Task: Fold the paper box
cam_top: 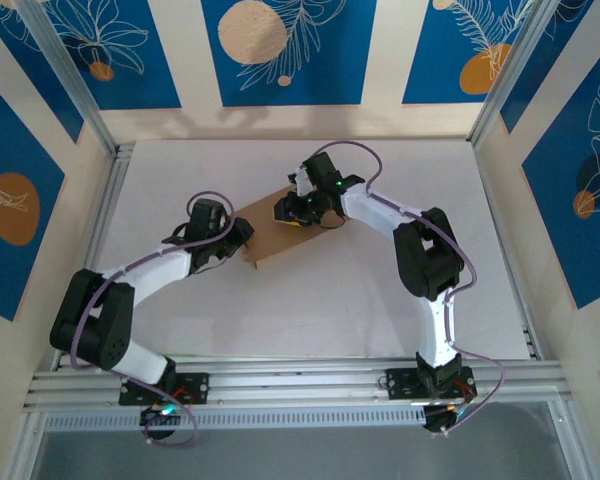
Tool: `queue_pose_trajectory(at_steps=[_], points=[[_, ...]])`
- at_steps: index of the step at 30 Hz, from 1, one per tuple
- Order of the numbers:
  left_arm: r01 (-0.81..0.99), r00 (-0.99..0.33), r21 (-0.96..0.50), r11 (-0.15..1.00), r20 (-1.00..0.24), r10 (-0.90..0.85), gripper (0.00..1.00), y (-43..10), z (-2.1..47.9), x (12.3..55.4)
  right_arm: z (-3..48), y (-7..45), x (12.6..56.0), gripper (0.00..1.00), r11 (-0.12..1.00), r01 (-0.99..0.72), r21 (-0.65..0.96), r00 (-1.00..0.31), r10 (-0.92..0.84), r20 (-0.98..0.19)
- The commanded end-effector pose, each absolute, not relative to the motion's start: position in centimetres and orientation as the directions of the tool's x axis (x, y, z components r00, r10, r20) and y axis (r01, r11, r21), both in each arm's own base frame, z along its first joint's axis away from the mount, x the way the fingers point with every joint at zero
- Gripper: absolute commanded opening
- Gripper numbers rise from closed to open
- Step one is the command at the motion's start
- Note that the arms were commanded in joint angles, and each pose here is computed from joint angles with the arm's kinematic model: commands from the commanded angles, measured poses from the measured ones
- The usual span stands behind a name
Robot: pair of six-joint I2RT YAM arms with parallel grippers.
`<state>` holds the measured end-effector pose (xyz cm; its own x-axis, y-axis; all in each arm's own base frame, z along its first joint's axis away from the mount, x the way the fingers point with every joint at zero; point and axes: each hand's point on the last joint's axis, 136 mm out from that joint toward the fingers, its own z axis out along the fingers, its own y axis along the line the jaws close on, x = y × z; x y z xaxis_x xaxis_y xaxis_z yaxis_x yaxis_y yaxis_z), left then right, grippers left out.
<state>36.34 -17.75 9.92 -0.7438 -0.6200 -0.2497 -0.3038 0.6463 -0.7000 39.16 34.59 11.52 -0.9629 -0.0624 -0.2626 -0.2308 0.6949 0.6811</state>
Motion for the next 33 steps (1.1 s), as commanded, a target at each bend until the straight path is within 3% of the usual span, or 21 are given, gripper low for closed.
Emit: queue_pose_trajectory(at_steps=[1,11,16,23,26,29,33], points=[[-0.3,-0.763,-0.765,0.57,-0.165,-0.624,0.38,-19.4,10.5,36.6,8.8,35.0,37.7,0.36,0.708,-0.173,0.685,-0.983,-0.085,-0.16],[-0.33,-0.732,-0.805,0.493,-0.111,-0.672,0.19,-19.8,9.6,37.1,8.8,36.1,37.2,0.35,0.685,-0.161,0.711,-0.986,-0.09,-0.137],[-0.327,-0.721,-0.84,0.434,-0.075,-0.689,0.16,-20.5,9.8,37.9,8.5,36.8,36.8,0.35,0.681,-0.164,0.713,-0.986,-0.105,-0.126],[-0.332,-0.733,-0.726,0.603,-0.203,-0.649,0.17,-17.9,9.2,36.4,6.7,35.8,36.4,0.35,0.734,-0.152,0.662,-0.988,-0.104,-0.112],[-0.331,-0.749,-0.623,0.709,-0.283,-0.599,0.24,-15.8,9.2,35.3,5.8,35.3,36.1,0.35,0.746,-0.137,0.652,-0.991,-0.106,-0.086],[-0.329,-0.75,-0.594,0.734,-0.309,-0.585,0.29,-14.2,9.4,34.8,6.6,34.9,36.2,0.38,0.75,-0.167,0.64,-0.986,-0.125,-0.111],[-0.262,-0.778,-0.616,0.743,-0.321,-0.541,0.53,-14.3,10.3,35.1,10.9,35.0,36.7,0.51,0.68,-0.262,0.685,-0.965,-0.162,-0.208]])
